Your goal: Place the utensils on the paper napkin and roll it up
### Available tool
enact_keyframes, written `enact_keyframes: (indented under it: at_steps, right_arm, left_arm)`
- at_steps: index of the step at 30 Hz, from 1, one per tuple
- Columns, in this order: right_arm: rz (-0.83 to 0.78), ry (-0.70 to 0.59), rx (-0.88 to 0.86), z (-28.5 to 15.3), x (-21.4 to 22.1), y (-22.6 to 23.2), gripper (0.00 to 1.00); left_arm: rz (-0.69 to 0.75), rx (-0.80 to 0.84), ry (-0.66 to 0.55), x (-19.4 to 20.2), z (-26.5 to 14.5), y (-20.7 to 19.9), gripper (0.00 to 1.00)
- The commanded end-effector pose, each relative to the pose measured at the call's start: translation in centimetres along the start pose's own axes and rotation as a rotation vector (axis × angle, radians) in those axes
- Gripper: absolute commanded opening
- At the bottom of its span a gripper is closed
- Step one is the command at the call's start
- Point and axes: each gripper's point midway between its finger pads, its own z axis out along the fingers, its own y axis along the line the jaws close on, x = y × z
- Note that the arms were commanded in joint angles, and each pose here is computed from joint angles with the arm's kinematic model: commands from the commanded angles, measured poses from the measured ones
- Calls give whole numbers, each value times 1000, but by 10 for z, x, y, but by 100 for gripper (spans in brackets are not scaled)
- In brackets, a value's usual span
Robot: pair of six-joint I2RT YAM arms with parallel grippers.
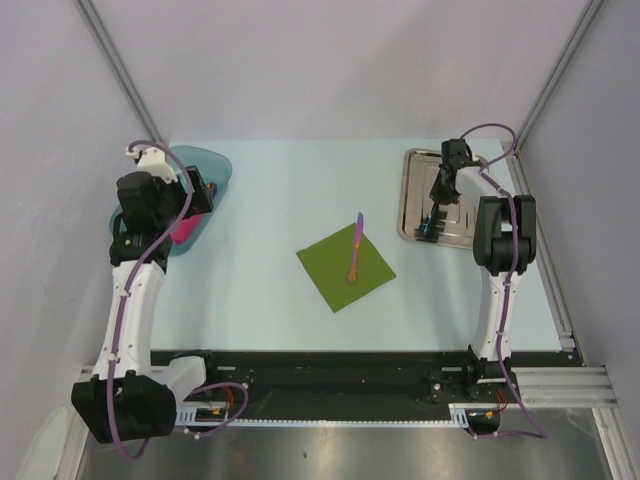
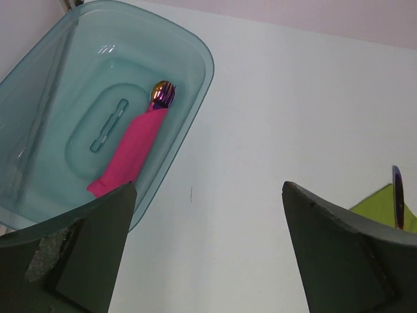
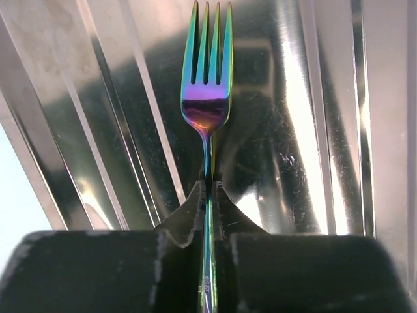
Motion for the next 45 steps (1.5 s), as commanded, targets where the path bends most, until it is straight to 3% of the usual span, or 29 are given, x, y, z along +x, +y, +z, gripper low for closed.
enact_keyframes:
  at_steps: [1, 5, 8, 13, 14, 15, 17, 18, 19, 21, 26, 35, 41, 45]
  right_arm:
    - [3, 19, -37, -4, -3, -1, 0]
    - [-53, -57, -158, -47, -30, 12, 0]
    - [-92, -138, -345, -97, -50, 38, 0]
    - [-82, -176, -900, -201, -72, 100, 0]
    - [-99, -144, -1040, -229, -66, 111, 0]
    - [-117, -193, -1146, -251, -76, 121, 0]
    - [-41, -103, -1337, -291, -65, 132, 0]
    - [-100, -237, -1447, -318, -79, 137, 0]
    - [26, -141, -1525, -338, -78, 139, 0]
    - [-26, -239, -1662, -372, -79, 142, 0]
    - [-38, -212, -1821, -426, -61, 156, 0]
    - [-217, -97, -1942, -481, 24, 191, 0]
    - [-269, -45, -1983, -495, 52, 204, 0]
    - [-273, -18, -2004, -498, 58, 211, 0]
  left_arm:
    - [47, 92, -80, -27, -6, -18, 100]
    - [60, 240, -111, -46, -13, -45, 100]
    - [71, 451, -159, -59, -26, -82, 100]
    - [-13, 748, -215, -80, -54, -129, 100]
    - [1, 797, -286, -94, -60, -137, 100]
    - [-55, 842, -278, -97, -65, -144, 99]
    - [-85, 922, -304, -107, -76, -159, 98]
    - [-97, 941, -300, -107, -76, -164, 98]
    - [-103, 960, -301, -109, -78, -170, 98]
    - [-127, 1012, -299, -114, -83, -186, 97]
    - [-175, 1187, -328, -113, -103, -238, 96]
    - [-273, 1404, -239, -107, -119, -321, 80]
    - [-326, 1394, -233, -106, -118, -327, 65]
    - [-330, 1393, -226, -102, -119, -328, 62]
